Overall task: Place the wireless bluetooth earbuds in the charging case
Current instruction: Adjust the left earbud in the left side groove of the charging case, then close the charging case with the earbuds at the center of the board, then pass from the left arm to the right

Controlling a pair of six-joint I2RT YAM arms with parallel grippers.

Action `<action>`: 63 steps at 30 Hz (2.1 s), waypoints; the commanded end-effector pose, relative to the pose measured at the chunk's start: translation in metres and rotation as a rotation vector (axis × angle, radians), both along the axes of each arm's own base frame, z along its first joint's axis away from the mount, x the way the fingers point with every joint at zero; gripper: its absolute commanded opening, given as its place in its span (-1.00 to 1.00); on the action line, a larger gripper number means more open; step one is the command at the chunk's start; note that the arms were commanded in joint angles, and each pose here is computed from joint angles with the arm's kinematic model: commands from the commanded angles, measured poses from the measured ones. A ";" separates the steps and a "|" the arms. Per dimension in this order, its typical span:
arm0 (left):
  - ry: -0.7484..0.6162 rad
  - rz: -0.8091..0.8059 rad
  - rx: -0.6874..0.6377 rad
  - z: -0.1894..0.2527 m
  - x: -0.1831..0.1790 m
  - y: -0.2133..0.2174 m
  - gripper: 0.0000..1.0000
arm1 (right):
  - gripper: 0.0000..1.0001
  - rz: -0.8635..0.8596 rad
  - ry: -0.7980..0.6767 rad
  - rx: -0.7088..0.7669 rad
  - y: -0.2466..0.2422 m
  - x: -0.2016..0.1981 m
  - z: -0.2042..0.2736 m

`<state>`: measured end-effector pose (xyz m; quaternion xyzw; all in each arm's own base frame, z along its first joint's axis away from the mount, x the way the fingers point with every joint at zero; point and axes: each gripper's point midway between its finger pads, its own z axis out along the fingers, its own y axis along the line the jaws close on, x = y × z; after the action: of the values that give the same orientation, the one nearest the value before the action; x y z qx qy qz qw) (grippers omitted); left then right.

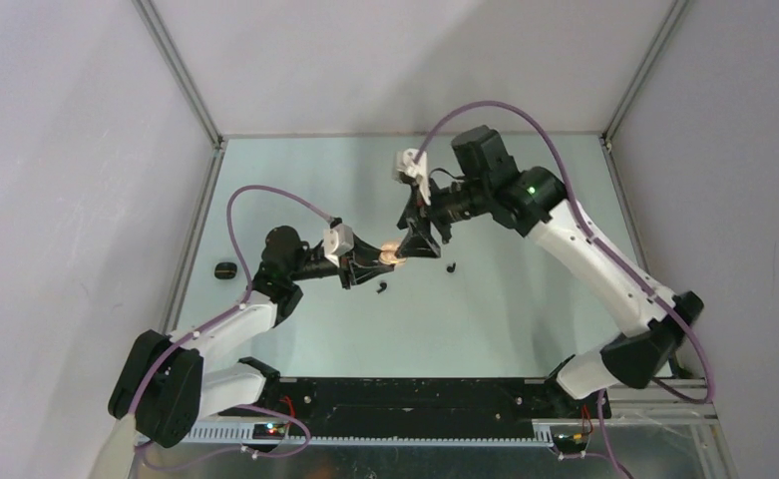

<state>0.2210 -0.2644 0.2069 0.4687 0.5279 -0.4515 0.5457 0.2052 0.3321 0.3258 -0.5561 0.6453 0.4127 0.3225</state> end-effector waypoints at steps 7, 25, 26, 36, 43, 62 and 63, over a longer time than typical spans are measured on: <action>-0.082 -0.071 -0.069 0.039 -0.009 -0.005 -1.00 | 0.63 0.088 -0.329 -0.002 -0.005 0.031 -0.054; 0.008 0.008 -0.066 0.031 0.014 -0.006 -1.00 | 0.74 0.177 -0.542 -0.175 -0.007 -0.020 -0.078; 0.020 0.008 -0.069 0.031 0.014 -0.006 -1.00 | 0.77 0.180 -0.554 -0.177 -0.006 -0.024 -0.078; 0.063 -0.026 -0.094 0.038 0.010 -0.008 -1.00 | 0.99 -0.083 -0.766 -0.262 -0.004 0.037 -0.086; 0.204 -0.054 -0.138 0.042 0.015 -0.012 -1.00 | 0.99 -0.226 -0.913 -0.270 0.001 0.061 -0.080; 0.322 -0.125 -0.143 0.037 0.016 -0.012 -1.00 | 0.12 -0.180 -1.036 -0.345 -0.005 0.058 -0.085; 0.324 -0.123 -0.143 0.037 0.017 -0.012 -1.00 | 0.04 -0.171 -1.035 -0.344 -0.005 0.057 -0.086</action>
<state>0.2337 -0.2763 0.2268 0.3676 0.5677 -0.5904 0.4404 0.2663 0.3293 0.2257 -0.6744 0.5188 -0.0516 0.5229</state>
